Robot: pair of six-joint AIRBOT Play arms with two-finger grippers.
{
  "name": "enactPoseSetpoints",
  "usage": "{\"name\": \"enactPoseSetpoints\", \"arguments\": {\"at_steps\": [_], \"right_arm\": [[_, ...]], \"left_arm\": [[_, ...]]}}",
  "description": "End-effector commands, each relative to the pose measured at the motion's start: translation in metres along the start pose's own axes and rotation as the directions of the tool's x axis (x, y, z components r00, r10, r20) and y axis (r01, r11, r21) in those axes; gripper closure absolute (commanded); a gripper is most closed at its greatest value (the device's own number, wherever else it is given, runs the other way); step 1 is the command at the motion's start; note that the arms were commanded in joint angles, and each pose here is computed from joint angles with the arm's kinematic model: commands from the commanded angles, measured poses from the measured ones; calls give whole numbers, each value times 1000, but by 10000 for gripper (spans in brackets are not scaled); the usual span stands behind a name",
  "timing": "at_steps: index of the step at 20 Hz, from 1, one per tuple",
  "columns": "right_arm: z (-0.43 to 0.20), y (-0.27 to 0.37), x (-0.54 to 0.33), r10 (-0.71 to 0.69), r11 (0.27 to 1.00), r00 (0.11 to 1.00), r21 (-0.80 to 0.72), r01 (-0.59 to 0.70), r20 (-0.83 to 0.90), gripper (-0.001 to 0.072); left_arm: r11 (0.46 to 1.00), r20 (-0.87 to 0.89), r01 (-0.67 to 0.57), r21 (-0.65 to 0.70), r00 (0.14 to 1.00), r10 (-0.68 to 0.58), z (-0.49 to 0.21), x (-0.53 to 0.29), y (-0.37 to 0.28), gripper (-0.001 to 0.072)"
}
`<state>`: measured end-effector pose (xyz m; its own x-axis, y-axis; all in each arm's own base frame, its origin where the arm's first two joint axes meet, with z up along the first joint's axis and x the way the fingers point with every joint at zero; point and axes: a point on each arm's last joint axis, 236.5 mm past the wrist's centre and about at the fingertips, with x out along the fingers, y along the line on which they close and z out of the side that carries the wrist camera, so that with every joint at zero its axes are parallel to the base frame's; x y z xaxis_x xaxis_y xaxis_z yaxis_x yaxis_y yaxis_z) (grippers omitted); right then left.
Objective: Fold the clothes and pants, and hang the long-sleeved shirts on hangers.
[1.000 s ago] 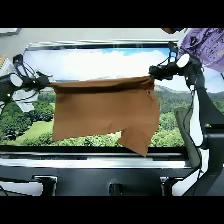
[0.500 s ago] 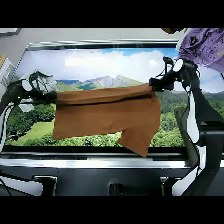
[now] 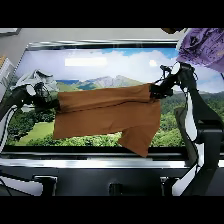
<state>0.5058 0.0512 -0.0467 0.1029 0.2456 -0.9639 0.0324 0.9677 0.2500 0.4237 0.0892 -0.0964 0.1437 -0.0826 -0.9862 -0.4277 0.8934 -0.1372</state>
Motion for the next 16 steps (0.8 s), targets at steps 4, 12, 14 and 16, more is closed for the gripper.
{"name": "enactPoseSetpoints", "arguments": {"at_steps": [4, 12, 14, 16], "right_arm": [[-33, -38, -80, 161, 986, 986, 37, -162, 28, 371], [-211, -30, -30, 326, 917, 934, 290, -274, -146, 287], [-236, -17, -17, 379, 888, 910, 342, -307, -169, 261], [-255, -2, -7, 446, 850, 875, 395, -348, -189, 260]], "left_arm": [[999, -101, -15, -32, 995, 11, -34, -50, 50, 27], [944, -34, 153, -292, 985, -170, -105, -64, 62, 34], [938, -43, 167, -303, 981, -188, -113, -61, 57, 34], [929, -43, 191, -316, 976, -215, -114, -61, 51, 33]]}}
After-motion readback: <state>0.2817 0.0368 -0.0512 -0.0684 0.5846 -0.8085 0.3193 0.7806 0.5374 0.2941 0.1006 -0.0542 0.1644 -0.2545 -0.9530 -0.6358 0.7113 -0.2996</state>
